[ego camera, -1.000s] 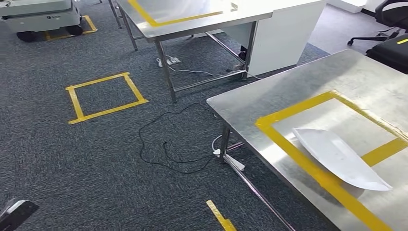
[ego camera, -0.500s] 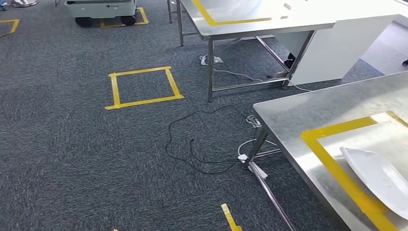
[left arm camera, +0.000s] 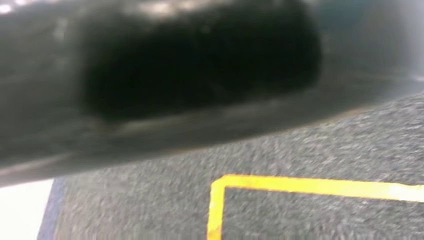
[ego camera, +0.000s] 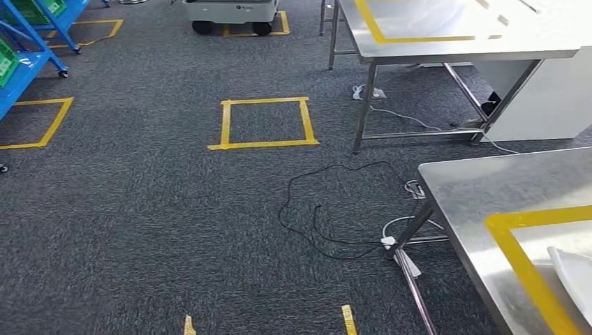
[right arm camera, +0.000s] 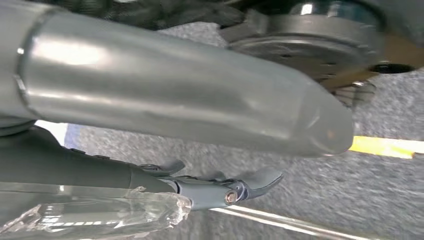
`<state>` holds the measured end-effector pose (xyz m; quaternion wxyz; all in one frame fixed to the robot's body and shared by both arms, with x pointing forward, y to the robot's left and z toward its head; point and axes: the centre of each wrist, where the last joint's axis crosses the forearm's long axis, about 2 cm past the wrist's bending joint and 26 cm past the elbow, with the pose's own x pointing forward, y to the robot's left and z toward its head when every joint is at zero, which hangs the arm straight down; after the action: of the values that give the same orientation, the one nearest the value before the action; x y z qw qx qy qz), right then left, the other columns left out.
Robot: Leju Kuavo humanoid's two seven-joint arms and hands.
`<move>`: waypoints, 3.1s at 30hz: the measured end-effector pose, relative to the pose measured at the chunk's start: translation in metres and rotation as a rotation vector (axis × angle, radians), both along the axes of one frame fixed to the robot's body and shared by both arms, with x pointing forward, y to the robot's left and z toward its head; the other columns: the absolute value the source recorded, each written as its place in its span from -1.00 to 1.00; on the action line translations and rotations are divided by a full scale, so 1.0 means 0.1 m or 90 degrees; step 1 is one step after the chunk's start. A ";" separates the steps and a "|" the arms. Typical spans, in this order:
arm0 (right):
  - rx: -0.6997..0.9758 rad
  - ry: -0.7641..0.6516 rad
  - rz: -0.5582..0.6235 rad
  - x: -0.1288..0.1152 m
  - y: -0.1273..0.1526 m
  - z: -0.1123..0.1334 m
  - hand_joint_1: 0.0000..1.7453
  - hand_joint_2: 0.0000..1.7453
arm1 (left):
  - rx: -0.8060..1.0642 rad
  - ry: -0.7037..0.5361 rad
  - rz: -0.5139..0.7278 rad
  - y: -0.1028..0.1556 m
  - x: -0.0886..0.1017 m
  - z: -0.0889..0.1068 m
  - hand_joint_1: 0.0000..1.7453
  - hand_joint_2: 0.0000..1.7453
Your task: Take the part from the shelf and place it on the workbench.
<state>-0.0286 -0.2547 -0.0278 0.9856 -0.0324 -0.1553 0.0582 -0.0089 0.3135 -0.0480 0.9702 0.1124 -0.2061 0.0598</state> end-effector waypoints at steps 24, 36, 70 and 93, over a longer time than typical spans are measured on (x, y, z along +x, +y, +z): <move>0.016 -0.034 -0.002 0.04 0.02 0.01 -1.00 -1.00 | 0.005 -0.047 -0.244 -0.50 0.05 0.00 -1.00 -1.00; -0.017 -0.048 0.224 0.09 0.00 -0.08 -1.00 -1.00 | 0.137 -0.129 -0.610 -0.46 0.18 -0.10 -1.00 -1.00; 0.015 -0.015 0.204 0.00 -0.07 -0.27 -1.00 -1.00 | 0.148 -0.056 -0.467 -0.42 -0.04 -0.11 -1.00 -1.00; 0.005 -0.027 0.182 -0.05 -0.03 -0.13 -1.00 -1.00 | 0.090 -0.048 -0.382 -0.52 -0.15 0.03 -1.00 -1.00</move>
<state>-0.0333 -0.2580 -0.0407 0.9638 -0.0075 -0.1798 0.1968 -0.0243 0.2612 -0.0445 0.9260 0.1116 -0.2694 -0.2399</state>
